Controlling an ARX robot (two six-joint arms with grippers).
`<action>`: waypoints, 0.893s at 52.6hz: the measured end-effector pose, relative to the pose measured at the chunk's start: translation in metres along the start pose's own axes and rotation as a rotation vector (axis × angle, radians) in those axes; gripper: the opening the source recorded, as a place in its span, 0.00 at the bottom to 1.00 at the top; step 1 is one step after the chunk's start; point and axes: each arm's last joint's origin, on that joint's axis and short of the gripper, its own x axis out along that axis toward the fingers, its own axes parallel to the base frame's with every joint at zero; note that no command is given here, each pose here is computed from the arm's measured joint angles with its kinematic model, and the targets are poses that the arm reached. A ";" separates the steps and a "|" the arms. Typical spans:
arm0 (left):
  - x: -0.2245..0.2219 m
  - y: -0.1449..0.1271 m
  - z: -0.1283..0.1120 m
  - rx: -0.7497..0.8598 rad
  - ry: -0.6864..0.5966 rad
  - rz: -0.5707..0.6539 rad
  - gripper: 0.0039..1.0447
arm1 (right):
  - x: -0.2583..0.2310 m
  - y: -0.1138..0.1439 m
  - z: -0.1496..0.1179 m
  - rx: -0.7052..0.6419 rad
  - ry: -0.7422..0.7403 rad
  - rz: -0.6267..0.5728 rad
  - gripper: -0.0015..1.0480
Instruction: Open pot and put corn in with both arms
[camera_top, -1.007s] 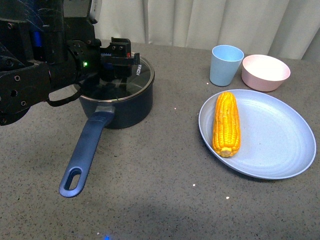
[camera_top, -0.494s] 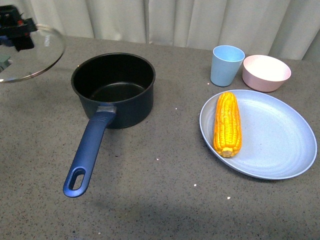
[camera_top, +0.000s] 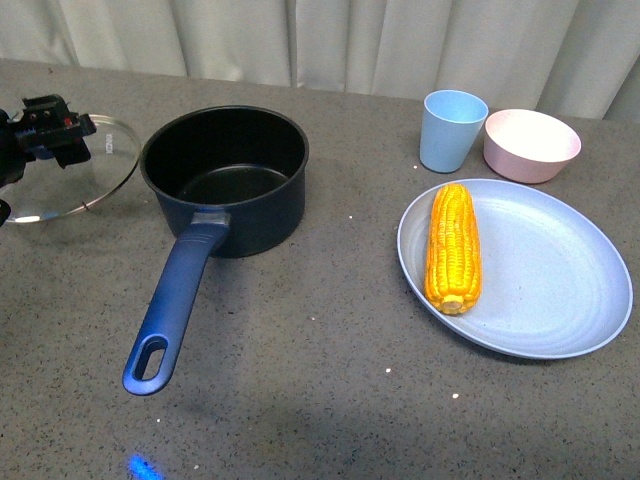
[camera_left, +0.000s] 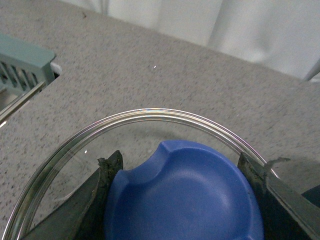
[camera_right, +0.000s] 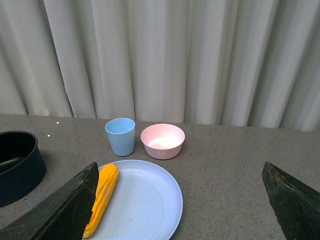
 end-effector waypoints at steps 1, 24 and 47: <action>0.000 0.001 -0.003 0.001 0.007 0.003 0.59 | 0.000 0.000 0.000 0.000 0.000 0.000 0.91; 0.001 -0.002 -0.036 0.043 0.058 0.019 0.59 | 0.000 0.000 0.000 0.000 0.000 0.000 0.91; -0.021 -0.006 0.003 0.057 0.030 0.090 0.94 | 0.000 0.000 0.000 0.000 0.000 0.000 0.91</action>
